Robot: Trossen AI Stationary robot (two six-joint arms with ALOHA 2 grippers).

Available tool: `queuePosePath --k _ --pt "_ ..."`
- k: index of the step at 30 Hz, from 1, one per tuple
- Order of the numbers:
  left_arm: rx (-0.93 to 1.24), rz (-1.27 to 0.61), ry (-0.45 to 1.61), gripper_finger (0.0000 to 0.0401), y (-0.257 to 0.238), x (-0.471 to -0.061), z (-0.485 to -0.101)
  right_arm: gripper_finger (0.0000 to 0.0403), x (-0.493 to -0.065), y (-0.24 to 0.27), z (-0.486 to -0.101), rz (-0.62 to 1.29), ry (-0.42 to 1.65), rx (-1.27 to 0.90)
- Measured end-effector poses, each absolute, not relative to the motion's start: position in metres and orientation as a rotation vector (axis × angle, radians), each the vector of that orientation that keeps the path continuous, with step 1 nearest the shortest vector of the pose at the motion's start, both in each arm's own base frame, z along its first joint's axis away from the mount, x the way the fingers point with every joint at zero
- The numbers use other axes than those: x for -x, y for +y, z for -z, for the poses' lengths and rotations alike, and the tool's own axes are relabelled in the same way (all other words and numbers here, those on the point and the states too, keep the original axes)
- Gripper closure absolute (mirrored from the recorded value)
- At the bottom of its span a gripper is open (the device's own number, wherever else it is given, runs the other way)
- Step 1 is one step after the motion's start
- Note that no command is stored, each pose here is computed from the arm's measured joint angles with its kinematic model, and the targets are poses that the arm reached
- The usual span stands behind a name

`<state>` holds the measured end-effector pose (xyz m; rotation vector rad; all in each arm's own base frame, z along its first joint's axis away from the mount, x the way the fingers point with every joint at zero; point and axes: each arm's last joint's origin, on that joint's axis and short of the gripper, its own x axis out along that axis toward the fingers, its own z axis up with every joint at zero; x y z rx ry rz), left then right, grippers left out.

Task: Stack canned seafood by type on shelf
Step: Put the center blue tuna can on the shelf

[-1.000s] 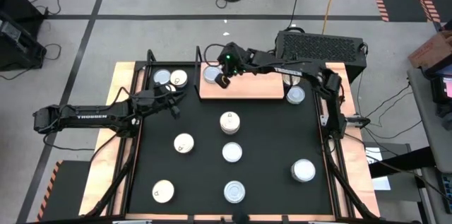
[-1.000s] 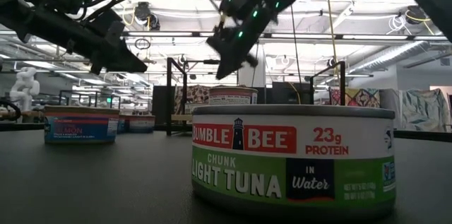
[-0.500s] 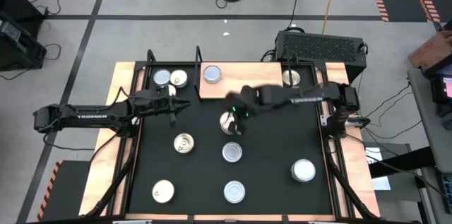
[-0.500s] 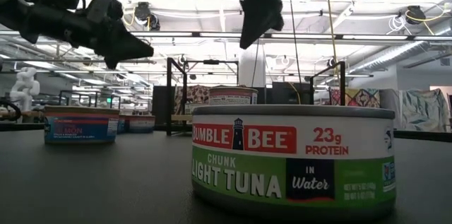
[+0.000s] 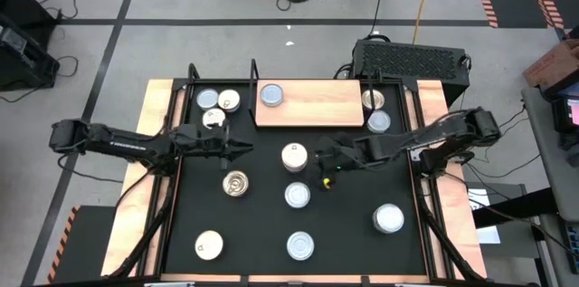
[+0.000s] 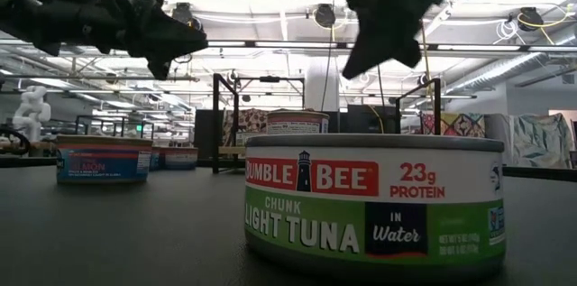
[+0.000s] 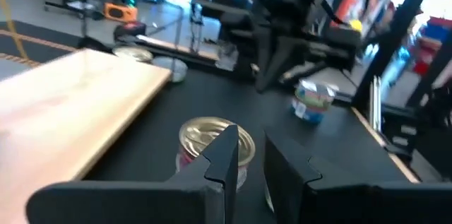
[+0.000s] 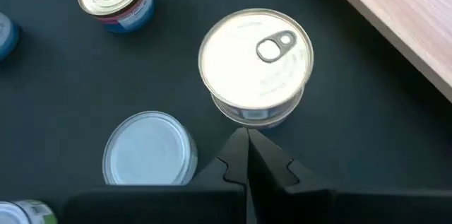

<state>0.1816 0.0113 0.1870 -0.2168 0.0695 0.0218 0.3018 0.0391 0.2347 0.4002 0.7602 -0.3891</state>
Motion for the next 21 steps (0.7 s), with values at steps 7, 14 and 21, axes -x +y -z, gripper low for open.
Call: queuePosePath --k 7,14,21 --pt "0.034 0.082 0.176 0.0335 -0.013 -0.228 -0.193 0.0403 -0.270 0.035 -0.219 0.312 0.606 -0.327" --pt "-0.396 0.123 0.519 0.0335 -0.040 -0.289 -0.197 0.0403 -0.254 0.025 -0.223 0.294 0.545 -0.236" --pt "-0.651 0.084 0.732 0.0335 -0.062 -0.333 -0.203 0.0403 -0.254 0.028 -0.226 0.251 0.543 -0.184"
